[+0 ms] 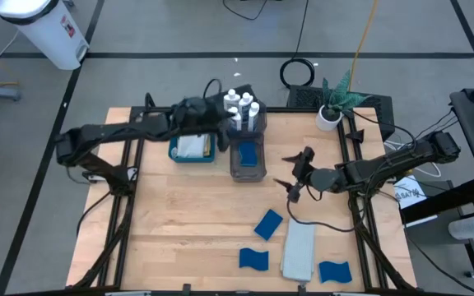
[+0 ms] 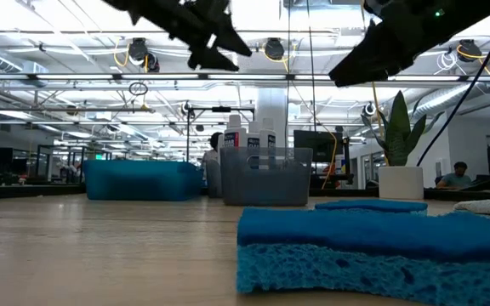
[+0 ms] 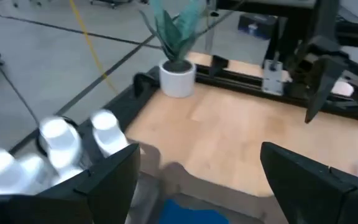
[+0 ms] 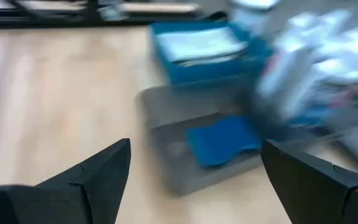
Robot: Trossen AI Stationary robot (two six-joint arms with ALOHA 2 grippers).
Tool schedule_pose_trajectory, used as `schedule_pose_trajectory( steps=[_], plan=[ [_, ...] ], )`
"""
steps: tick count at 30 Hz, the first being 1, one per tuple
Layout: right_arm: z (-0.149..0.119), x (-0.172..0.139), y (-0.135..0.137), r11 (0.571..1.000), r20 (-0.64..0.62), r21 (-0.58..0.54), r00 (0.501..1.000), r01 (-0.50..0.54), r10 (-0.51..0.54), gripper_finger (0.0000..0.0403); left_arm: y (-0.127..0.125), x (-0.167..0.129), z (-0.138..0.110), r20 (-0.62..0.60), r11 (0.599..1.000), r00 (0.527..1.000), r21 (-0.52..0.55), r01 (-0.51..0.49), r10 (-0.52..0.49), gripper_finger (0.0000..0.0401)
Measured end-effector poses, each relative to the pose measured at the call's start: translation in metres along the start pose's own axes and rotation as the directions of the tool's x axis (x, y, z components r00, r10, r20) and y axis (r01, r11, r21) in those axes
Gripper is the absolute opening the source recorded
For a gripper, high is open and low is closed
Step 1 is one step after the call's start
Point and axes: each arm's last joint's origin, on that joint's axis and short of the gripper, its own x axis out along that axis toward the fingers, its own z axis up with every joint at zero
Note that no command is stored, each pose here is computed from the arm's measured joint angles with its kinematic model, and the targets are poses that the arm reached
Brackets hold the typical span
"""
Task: Pick & Place Kitchen Items
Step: Put the gray microfiber towel into the blue bin
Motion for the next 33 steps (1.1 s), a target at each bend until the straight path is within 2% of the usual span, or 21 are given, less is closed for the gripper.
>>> schedule_pose_trajectory(
  steps=[3, 5, 7, 10, 15, 19, 21, 25, 29, 31, 33],
  plan=[
    [-0.006, -0.001, 0.005, 0.98, -0.089, 0.078, 0.977, -0.185, 0.192, 0.0331, -0.009, -0.007, -0.027, -0.004, 0.999, 1.0, -0.019, 0.027, -0.027, 0.0335],
    [-0.012, -0.002, 0.008, 0.941, -0.164, 0.156, 0.932, -0.3, 0.324, 0.0331, -0.012, -0.009, -0.042, -0.017, 0.999, 0.999, -0.043, 0.034, -0.035, 0.0337],
    [-0.019, -0.004, 0.01, 0.897, -0.251, 0.242, 0.869, -0.37, 0.426, 0.0331, -0.014, -0.009, -0.056, -0.045, 0.997, 0.998, -0.067, 0.037, -0.04, 0.0338],
    [-0.032, -0.008, 0.012, 0.864, -0.398, 0.343, 0.777, -0.368, 0.488, 0.0331, -0.015, -0.008, -0.069, -0.083, 0.995, 0.996, -0.096, 0.033, -0.041, 0.0339],
    [-0.061, -0.01, 0.014, 0.883, -0.576, 0.383, 0.678, -0.27, 0.457, 0.0331, -0.017, -0.006, -0.077, -0.108, 0.993, 0.993, -0.112, 0.032, -0.045, 0.034],
    [-0.086, -0.01, 0.014, 0.826, -0.606, 0.497, 0.574, -0.266, 0.55, 0.0331, -0.019, -0.006, -0.073, -0.065, 0.992, 0.997, -0.114, 0.045, -0.052, 0.034],
    [-0.099, -0.009, 0.013, 0.791, -0.593, 0.554, 0.544, -0.259, 0.594, 0.033, -0.02, -0.006, -0.071, -0.047, 0.992, 0.997, -0.113, 0.05, -0.056, 0.034],
    [-0.122, -0.009, 0.012, 0.712, -0.527, 0.649, 0.516, -0.269, 0.675, 0.0321, -0.021, -0.006, -0.069, -0.028, 0.992, 0.998, -0.111, 0.056, -0.06, 0.034],
    [-0.136, -0.013, 0.014, 0.639, -0.461, 0.698, 0.48, -0.323, 0.747, 0.0305, -0.021, -0.006, -0.069, -0.024, 0.992, 0.998, -0.112, 0.057, -0.06, 0.034],
    [-0.139, -0.015, 0.016, 0.625, -0.45, 0.699, 0.467, -0.347, 0.762, 0.0293, -0.021, -0.006, -0.069, -0.024, 0.992, 0.998, -0.113, 0.056, -0.06, 0.034],
    [-0.141, -0.017, 0.018, 0.635, -0.462, 0.688, 0.463, -0.351, 0.757, 0.0282, -0.021, -0.006, -0.069, -0.023, 0.992, 0.998, -0.113, 0.057, -0.06, 0.034]
  ],
)
